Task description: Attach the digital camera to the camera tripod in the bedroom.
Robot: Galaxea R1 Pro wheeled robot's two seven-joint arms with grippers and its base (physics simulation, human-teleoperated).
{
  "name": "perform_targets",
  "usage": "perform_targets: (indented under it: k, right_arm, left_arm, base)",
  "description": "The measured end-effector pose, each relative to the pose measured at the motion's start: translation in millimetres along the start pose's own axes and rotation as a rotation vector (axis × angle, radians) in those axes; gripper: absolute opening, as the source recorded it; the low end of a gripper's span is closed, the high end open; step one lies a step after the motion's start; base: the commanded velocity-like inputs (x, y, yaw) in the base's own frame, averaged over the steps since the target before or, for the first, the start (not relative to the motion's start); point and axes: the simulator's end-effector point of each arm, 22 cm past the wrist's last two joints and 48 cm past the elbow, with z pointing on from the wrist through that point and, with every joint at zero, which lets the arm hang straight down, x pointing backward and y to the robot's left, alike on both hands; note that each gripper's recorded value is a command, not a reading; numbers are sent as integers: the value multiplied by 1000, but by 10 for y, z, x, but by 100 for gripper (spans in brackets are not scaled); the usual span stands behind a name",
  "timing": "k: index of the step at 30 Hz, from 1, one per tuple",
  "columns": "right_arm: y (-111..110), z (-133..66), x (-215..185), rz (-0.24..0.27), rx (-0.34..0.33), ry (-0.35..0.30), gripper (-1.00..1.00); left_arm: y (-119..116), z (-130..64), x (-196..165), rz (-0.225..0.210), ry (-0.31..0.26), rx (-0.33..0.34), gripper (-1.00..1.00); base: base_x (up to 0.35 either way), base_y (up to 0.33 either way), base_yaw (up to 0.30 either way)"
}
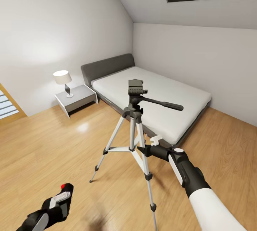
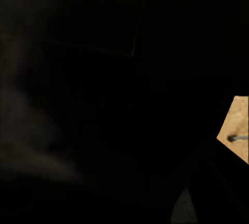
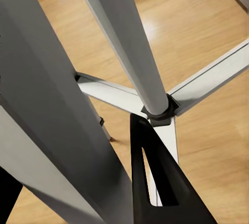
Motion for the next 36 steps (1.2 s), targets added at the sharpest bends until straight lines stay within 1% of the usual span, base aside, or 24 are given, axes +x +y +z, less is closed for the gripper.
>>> perform_targets:
  k: [1,2,3,6,9,10,11,12,14,15,17,20,22,23,25,26,30,31,33,34,35,36]
  right_arm:
    - [-2,-1,-2,0,0,0,-100]
    - [-2,-1,-3,0,0,0,-100]
    - [-3,-1,-3,-1,0,0,-100]
    - [-3,-2,-3,-1,0,0,-100]
    - [-3,-2,-3,-1,0,0,-100]
    - [-5,-3,-5,0,1,-1,-100]
    - [-5,-3,-5,0,1,0,-100]
    - [-8,-4,-8,0,1,-2,-100]
    - [-7,-4,-7,0,1,-2,-100]
    - [-7,-4,-7,1,1,-1,-100]
    - [-7,-4,-6,0,1,-1,-100]
    - [-3,-4,0,-2,-1,1,-100]
    - [-2,-4,3,-3,-2,2,-100]
    - [-1,-5,5,-4,-3,3,-100]
    - [1,-4,7,-5,-3,3,-100]
    - [2,-4,7,-7,-3,4,-100]
    - [3,-3,9,-6,-4,4,-100]
    - [2,-3,7,-7,-3,4,-100]
    - [3,-3,8,-6,-3,4,-100]
    - [1,-4,6,-7,-3,4,-100]
    - [2,-4,9,-5,-3,3,-100]
    - [-1,-4,3,-7,-2,4,-100]
  left_arm:
    - [-67,-106,-226,26,-18,17,-100]
    - [-73,-151,-302,36,-20,18,-100]
    - [-111,-246,-469,52,-32,21,-100]
    - [-90,-361,-619,60,-31,3,-100]
    - [-2,-459,-727,55,-6,-41,-100]
    - [1,-511,-863,57,-8,-57,-100]
    - [-48,-614,-1177,61,-28,-75,-100]
    - [-234,-733,-1612,55,-85,-50,-100]
    - [-281,-790,-1759,59,-96,-50,-100]
    - [-354,-862,-1946,62,-114,-43,-100]
    - [-442,-947,-2149,65,-135,-33,-100]
    - [-652,-1159,-2598,71,-184,-6,-100]
    - [-753,-1260,-2774,74,-207,8,-100]
    - [-854,-1358,-2925,78,-226,24,-100]
    - [-968,-1479,-3092,85,-248,40,-100]
    - [-1099,-1609,-3258,90,-274,63,-100]
    - [-1381,-1931,-3626,100,-345,109,-100]
    - [-1509,-2076,-3783,102,-375,132,-100]
    - [-1633,-2237,-3952,103,-406,153,-100]
    - [-1779,-2379,-4091,101,-431,185,-100]
    - [-1865,-2469,-4173,100,-445,202,-100]
    - [-2047,-2612,-4300,98,-464,239,-100]
  base:
    - [0,0,0]
    - [0,0,0]
    - [0,0,0]
    - [0,0,0]
    - [0,0,0]
    - [0,0,0]
    - [0,0,0]
    - [0,0,0]
    - [0,0,0]
    - [0,0,0]
    - [0,0,0]
    - [0,0,0]
    - [0,0,0]
    - [0,0,0]
    - [0,0,0]
    - [0,0,0]
    - [0,0,0]
    - [0,0,0]
    - [0,0,0]
    - [0,0,0]
    - [0,0,0]
    - [0,0,0]
